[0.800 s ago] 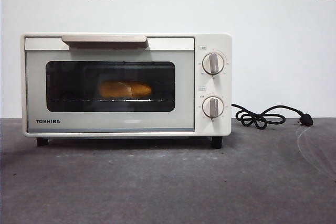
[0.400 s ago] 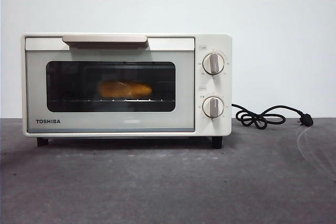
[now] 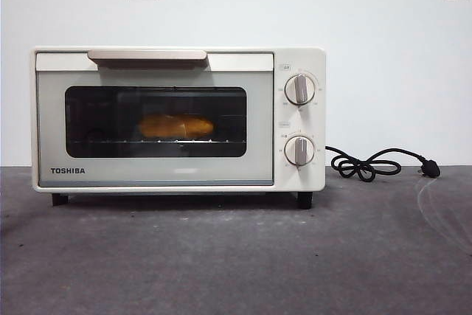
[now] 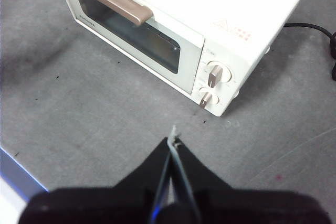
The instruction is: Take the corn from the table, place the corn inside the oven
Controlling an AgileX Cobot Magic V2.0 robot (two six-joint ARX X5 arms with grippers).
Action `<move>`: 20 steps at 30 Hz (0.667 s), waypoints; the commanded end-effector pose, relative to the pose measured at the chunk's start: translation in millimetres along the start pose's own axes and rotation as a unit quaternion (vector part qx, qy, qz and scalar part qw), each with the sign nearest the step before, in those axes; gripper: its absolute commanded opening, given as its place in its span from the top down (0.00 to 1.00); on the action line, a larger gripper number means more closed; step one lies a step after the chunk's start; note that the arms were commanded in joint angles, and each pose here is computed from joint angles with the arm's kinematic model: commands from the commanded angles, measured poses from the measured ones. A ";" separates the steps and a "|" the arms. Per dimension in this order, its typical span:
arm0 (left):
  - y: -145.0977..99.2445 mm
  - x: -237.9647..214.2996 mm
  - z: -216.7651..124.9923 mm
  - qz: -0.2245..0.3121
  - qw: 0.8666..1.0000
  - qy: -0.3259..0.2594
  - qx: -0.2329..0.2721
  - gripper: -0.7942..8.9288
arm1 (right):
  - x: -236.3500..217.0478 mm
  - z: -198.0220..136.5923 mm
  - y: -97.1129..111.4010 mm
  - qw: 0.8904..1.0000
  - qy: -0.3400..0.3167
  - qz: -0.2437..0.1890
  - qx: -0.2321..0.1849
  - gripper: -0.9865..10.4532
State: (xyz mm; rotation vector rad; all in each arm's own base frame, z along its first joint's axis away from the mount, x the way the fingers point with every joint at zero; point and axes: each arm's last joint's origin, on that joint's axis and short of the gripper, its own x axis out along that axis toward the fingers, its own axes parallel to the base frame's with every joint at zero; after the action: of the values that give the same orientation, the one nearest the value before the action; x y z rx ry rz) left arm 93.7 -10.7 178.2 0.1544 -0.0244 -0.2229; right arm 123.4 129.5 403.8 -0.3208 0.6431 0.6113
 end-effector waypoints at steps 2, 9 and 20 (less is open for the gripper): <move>-3.0 1.1 -19.5 -0.011 0.998 0.061 0.005 0.92 | 0.5 0.5 0.3 1.000 -0.001 -0.001 0.005 0.92; -4.2 0.9 -27.1 -0.014 0.996 0.089 -0.009 0.92 | 0.6 0.5 0.3 1.000 0.000 -0.002 0.005 0.92; -4.3 3.2 -30.2 -0.017 0.994 0.109 -0.012 0.92 | 0.5 0.4 0.3 1.000 -0.001 -0.001 0.005 0.92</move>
State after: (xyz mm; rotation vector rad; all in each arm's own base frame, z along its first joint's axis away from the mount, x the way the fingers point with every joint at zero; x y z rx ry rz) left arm 96.6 -10.9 149.6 0.1532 0.1987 -0.2393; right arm 123.4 129.4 403.8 -0.3214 0.6441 0.6112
